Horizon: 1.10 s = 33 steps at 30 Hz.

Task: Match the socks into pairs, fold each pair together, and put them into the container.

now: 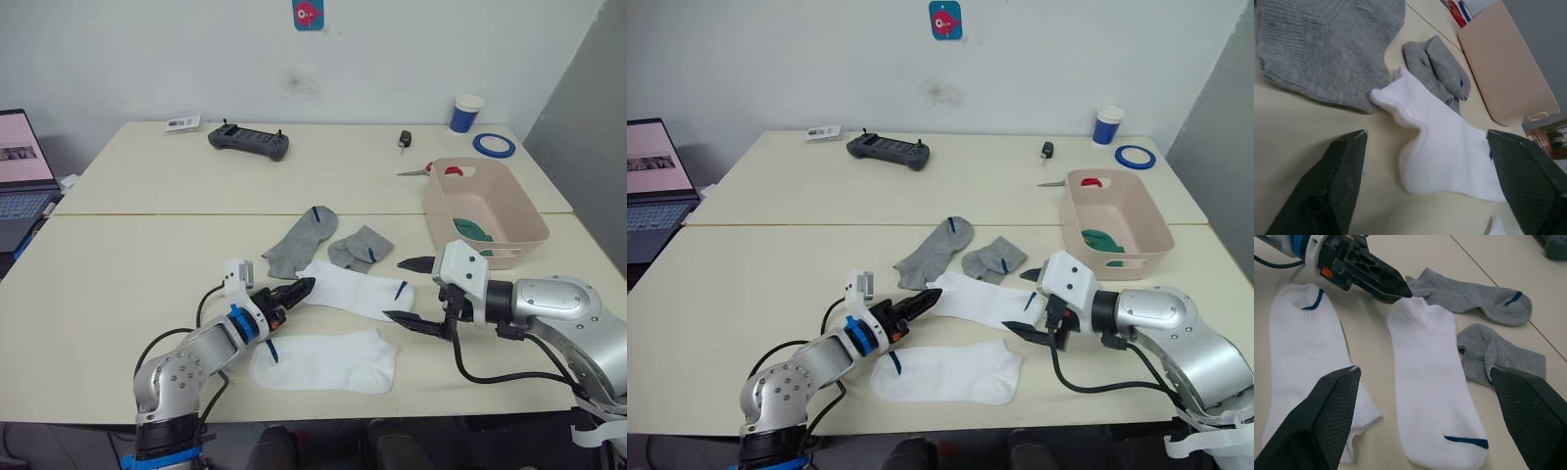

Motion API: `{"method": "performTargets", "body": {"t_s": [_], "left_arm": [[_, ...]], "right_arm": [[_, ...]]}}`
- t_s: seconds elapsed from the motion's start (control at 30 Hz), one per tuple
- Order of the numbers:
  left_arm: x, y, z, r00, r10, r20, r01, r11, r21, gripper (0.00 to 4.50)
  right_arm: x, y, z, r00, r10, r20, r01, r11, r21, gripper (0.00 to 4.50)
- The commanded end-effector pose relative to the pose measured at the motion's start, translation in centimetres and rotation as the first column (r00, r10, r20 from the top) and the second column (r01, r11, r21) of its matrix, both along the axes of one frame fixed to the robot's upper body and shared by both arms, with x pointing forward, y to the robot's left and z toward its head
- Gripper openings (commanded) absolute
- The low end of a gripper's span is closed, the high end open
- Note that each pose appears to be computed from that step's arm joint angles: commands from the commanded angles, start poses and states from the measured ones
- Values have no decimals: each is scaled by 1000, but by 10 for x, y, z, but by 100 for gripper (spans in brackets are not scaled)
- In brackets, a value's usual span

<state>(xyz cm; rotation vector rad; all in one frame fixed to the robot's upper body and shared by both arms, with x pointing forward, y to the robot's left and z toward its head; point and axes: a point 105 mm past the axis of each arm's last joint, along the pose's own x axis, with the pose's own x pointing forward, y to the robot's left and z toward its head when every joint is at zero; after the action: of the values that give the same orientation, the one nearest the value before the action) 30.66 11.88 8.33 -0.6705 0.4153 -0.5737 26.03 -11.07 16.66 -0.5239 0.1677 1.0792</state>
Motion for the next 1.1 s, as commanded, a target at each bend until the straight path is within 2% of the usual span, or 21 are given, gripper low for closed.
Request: {"method": "performTargets", "body": {"t_s": [0.03, 0.13, 0.3, 0.33, 0.43, 0.5, 0.57, 0.63, 0.83, 0.93, 1.1], "left_arm": [[7, -7, -4, 1000, -8, 2, 8, 1000, 25, 262], [13, -7, -8, 1000, 15, 2, -15, 999, 40, 169], [10, -17, -13, 999, -26, -27, 27, 999, 23, 15], [10, -18, -14, 999, -25, -27, 26, 999, 25, 7], [10, -18, -11, 1000, -19, -16, 19, 1000, 19, 7], [11, -15, -1, 1000, -6, 17, 6, 1000, -1, 7], [13, -9, 15, 997, 20, 74, -17, 999, -33, 7], [12, 2, 38, 990, 57, 132, -42, 993, -114, 7], [6, 54, 89, 959, 138, 249, -97, 981, -171, 7], [-4, 78, 108, 945, 149, 291, -111, 984, -143, 7], [-20, 125, 147, 908, 153, 389, -174, 985, 21, 7]], "right_arm": [[-5, 3, 7, 999, 21, 46, -21, 1000, -10, 450], [-5, 3, 7, 999, 21, 47, -20, 1000, -11, 450], [-5, 4, 8, 998, 21, 51, -21, 1000, -16, 450], [-5, 4, 8, 998, 22, 52, -22, 1000, -16, 450], [-5, 5, 9, 998, 27, 55, -26, 1000, -17, 450], [-4, 6, 10, 998, 29, 57, -29, 999, -17, 450], [-4, 6, 11, 998, 32, 59, -31, 999, -16, 450], [-4, 7, 12, 998, 31, 63, -31, 999, -14, 450], [-3, 8, 13, 997, 35, 65, -34, 999, -7, 450], [-3, 10, 14, 997, 43, 67, -43, 999, 0, 450], [0, 14, 14, 996, 64, 69, -65, 998, 11, 450]]}}
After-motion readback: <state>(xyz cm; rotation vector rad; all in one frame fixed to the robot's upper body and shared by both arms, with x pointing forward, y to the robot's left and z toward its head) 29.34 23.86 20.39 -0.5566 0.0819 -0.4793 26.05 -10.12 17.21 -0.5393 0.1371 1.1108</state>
